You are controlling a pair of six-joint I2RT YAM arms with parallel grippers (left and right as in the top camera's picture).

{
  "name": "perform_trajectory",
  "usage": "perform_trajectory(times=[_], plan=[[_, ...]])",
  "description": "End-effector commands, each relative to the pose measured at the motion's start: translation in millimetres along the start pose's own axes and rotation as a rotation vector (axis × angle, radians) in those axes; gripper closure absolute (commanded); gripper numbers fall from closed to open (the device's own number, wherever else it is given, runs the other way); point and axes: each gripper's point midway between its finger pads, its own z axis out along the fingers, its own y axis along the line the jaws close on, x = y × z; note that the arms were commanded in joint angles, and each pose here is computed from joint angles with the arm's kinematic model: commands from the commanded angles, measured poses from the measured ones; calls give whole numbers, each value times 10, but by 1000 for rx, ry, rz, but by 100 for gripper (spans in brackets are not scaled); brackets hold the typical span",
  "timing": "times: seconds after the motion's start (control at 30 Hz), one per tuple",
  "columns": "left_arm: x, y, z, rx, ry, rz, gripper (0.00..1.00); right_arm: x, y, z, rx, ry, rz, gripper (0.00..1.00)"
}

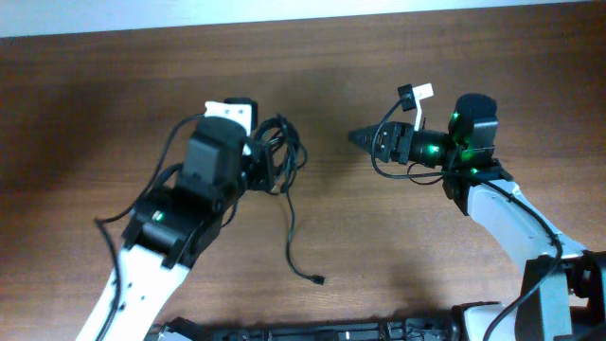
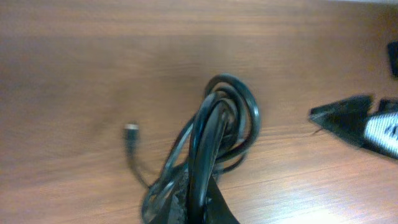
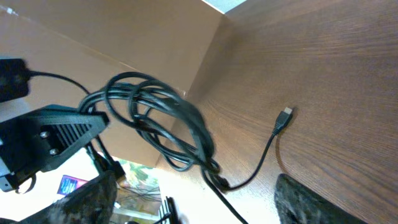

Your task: Untangle cables

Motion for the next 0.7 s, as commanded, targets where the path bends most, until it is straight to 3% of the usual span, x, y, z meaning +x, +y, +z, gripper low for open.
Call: perform_trajectory(times=[0.0,0.07,0.17,0.2,0.27,0.3,0.33,0.37,0.4,0.57,0.67], plan=[[63,-169,327,61,95,-208,100,47,-10,5,-12,17,-7,10],[197,-61,600,2,167,-354,100,82,-39,4,-4,26,-28,1],[424,-53,917,60,373,-747,100,183,-283,-12,102,29,29,1],[465,-3,985,70,416,-792,95,222,-381,-24,150,30,47,1],[600,482,1176,-75,421,-764,86,307,-538,-57,228,40,71,1],[659,708,1211,-158,414,-729,79,332,-582,-70,251,43,78,1],[750,1032,1211,-287,409,-680,61,360,-638,-86,281,45,94,1],[798,1241,1188,-365,409,-643,32,378,-699,-105,316,43,111,2],[822,1366,1162,-394,420,-602,22,395,-749,-122,345,41,124,1],[854,1177,1186,-262,483,-480,22,518,-1020,-252,511,42,196,1],[893,995,1302,-246,485,-415,36,522,-1022,-253,513,43,198,2]])
